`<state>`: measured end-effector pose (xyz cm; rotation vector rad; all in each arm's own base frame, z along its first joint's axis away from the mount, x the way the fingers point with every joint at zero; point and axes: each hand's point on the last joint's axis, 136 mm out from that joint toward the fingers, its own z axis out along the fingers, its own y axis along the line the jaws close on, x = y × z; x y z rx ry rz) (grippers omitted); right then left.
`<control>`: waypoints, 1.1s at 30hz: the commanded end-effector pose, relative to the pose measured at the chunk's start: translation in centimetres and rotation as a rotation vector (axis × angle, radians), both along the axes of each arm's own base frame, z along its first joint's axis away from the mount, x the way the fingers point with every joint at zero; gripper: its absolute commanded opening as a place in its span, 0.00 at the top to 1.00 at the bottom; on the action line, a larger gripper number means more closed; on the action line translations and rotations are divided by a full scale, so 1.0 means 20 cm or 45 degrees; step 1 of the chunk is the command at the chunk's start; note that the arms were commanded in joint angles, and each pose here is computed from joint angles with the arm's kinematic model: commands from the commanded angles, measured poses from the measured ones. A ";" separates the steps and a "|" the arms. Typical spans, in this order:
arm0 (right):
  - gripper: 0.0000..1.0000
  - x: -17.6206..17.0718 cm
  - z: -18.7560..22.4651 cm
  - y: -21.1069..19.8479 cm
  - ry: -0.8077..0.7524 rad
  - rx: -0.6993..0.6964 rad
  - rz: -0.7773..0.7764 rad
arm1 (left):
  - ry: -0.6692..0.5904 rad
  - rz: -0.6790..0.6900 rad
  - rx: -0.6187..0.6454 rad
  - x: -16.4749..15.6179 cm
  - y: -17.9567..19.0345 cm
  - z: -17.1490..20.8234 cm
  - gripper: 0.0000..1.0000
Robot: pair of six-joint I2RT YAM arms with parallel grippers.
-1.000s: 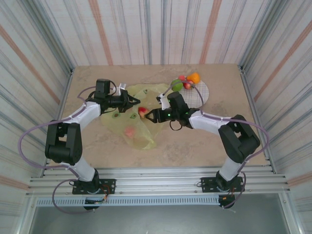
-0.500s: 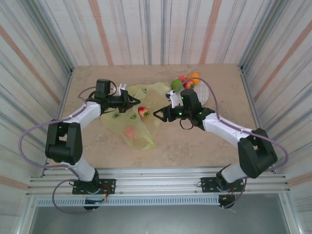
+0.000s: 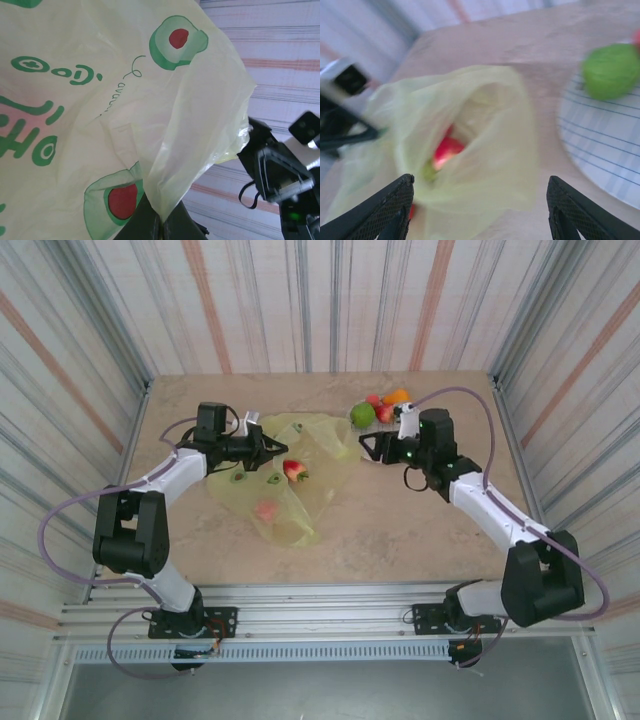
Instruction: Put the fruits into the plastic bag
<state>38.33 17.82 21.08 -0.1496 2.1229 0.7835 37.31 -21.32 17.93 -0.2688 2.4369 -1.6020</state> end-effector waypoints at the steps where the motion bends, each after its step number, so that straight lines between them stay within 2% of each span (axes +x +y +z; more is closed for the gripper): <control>1: 0.28 0.20 -0.11 -0.24 0.134 -0.052 -0.310 | 0.017 -0.033 -0.016 -0.02 -0.02 -0.02 1.00; 5: 0.28 0.37 -0.22 -0.27 0.195 -0.123 -0.345 | 0.018 -0.034 -0.015 -0.02 -0.02 -0.03 1.00; 14: 0.24 0.65 -0.39 -0.20 0.228 -0.441 -0.191 | 0.019 -0.037 -0.019 -0.02 -0.02 -0.02 1.00; 21: 0.19 0.76 -0.48 -0.08 0.202 -0.642 -0.070 | 0.022 -0.040 -0.022 -0.02 -0.03 -0.03 1.00; 33: 0.15 0.92 -0.55 -0.01 0.182 -0.797 -0.027 | 0.032 -0.040 -0.023 -0.02 -0.02 -0.04 1.00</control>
